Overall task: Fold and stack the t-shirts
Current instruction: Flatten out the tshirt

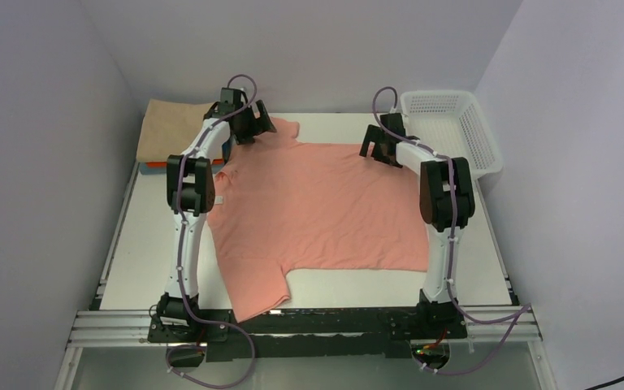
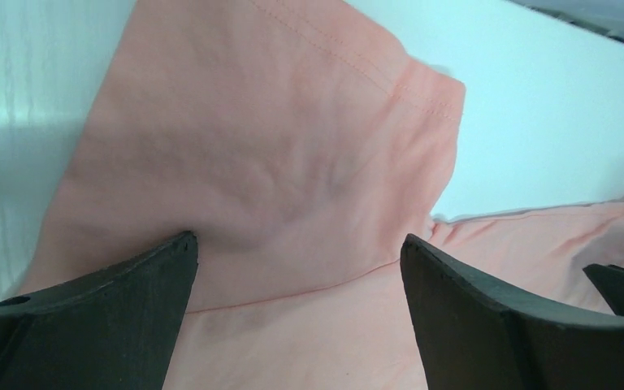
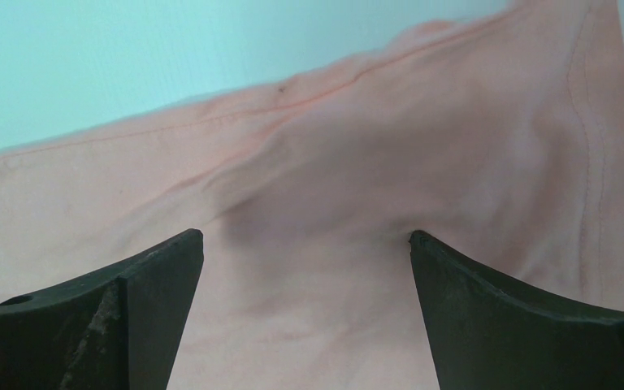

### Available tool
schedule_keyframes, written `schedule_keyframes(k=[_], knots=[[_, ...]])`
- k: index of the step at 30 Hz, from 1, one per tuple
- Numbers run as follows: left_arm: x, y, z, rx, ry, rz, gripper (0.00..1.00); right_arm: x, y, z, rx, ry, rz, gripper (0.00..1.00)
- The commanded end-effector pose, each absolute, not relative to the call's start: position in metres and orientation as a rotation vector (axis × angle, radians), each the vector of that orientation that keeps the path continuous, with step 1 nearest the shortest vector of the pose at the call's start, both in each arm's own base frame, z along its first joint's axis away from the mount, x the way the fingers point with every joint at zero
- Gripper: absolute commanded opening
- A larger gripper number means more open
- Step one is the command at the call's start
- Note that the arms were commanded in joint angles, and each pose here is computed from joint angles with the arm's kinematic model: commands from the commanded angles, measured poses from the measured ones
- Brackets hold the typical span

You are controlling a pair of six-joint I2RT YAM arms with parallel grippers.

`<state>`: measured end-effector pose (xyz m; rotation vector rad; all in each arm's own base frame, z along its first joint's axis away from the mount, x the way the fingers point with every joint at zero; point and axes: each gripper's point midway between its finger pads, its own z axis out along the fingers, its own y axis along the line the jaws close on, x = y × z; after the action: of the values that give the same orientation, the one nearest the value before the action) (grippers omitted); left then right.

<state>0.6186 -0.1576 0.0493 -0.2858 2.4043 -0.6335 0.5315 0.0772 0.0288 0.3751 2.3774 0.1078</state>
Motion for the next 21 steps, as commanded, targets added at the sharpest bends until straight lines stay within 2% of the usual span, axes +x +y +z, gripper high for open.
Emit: schedule_keyframes(k=[1,7,11,17,21], knots=[[0.627,-0.155,0.016,-0.375,2.416,-0.735,0.99,0.554,0.071,0.033,0.356,2.359,0.102,1.0],[0.653,-0.157,0.085,-0.271,2.244,-0.783,0.99,0.57,0.071,0.069,0.296,2.299,0.096,1.0],[0.639,-0.167,0.16,-0.136,2.152,-0.799,0.99,0.558,0.074,0.108,0.277,2.252,0.117,1.0],[0.551,-0.189,0.229,0.074,2.153,-0.614,0.99,0.498,0.083,0.143,0.254,2.241,0.119,1.0],[0.466,-0.182,0.22,0.027,2.207,-0.516,0.99,0.443,0.084,0.15,0.264,2.232,0.144,1.0]])
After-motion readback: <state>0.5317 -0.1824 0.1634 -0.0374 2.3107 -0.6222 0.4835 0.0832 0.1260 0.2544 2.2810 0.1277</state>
